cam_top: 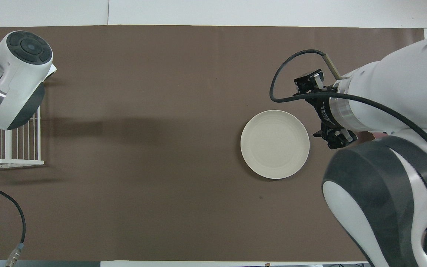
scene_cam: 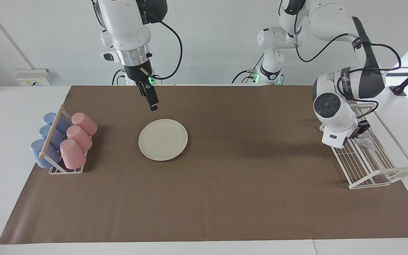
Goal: Wipe plate with sponge
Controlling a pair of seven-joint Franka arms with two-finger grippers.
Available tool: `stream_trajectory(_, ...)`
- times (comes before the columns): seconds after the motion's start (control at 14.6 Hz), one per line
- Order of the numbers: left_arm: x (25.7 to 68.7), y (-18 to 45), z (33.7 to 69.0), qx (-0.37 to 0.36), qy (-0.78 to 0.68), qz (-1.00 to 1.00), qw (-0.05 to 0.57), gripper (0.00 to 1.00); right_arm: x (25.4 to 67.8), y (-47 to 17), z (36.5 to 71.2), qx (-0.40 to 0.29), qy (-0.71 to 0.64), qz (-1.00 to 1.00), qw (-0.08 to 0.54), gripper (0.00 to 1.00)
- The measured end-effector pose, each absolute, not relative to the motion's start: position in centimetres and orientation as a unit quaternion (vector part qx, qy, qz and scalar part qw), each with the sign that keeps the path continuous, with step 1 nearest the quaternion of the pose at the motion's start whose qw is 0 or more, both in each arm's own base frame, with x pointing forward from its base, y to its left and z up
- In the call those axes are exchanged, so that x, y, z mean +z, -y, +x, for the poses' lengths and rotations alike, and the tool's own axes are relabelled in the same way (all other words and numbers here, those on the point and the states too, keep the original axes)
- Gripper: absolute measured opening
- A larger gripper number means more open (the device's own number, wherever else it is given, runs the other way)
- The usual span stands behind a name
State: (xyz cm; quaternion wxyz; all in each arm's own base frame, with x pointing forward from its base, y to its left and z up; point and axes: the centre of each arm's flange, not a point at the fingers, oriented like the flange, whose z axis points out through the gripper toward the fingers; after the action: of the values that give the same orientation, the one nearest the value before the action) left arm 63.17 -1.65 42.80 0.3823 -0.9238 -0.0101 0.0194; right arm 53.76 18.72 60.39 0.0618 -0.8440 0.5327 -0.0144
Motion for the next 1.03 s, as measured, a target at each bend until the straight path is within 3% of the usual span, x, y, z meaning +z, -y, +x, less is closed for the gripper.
stream_trajectory(0.14,44.6,1.9,63.6,0.005,0.023,-0.93,0.367,0.05,60.5,-19.1,53.7,-0.012,-0.547,-0.834,0.069,1.0)
stream_trajectory(0.41,50.4,3.6,63.2,0.013,0.089,-0.964,0.248,0.05,60.5,-19.8,53.5,-0.003,-0.551,-0.831,0.076,1.0)
stream_trajectory(0.62,53.6,5.8,62.4,0.038,0.124,-0.986,0.105,0.05,59.7,-22.5,52.2,0.018,-0.536,-0.843,0.053,1.0)
stream_trajectory(1.03,57.4,5.9,61.0,0.079,0.168,-0.973,-0.138,0.05,57.8,-28.3,55.0,0.049,-0.544,-0.837,0.003,1.0)
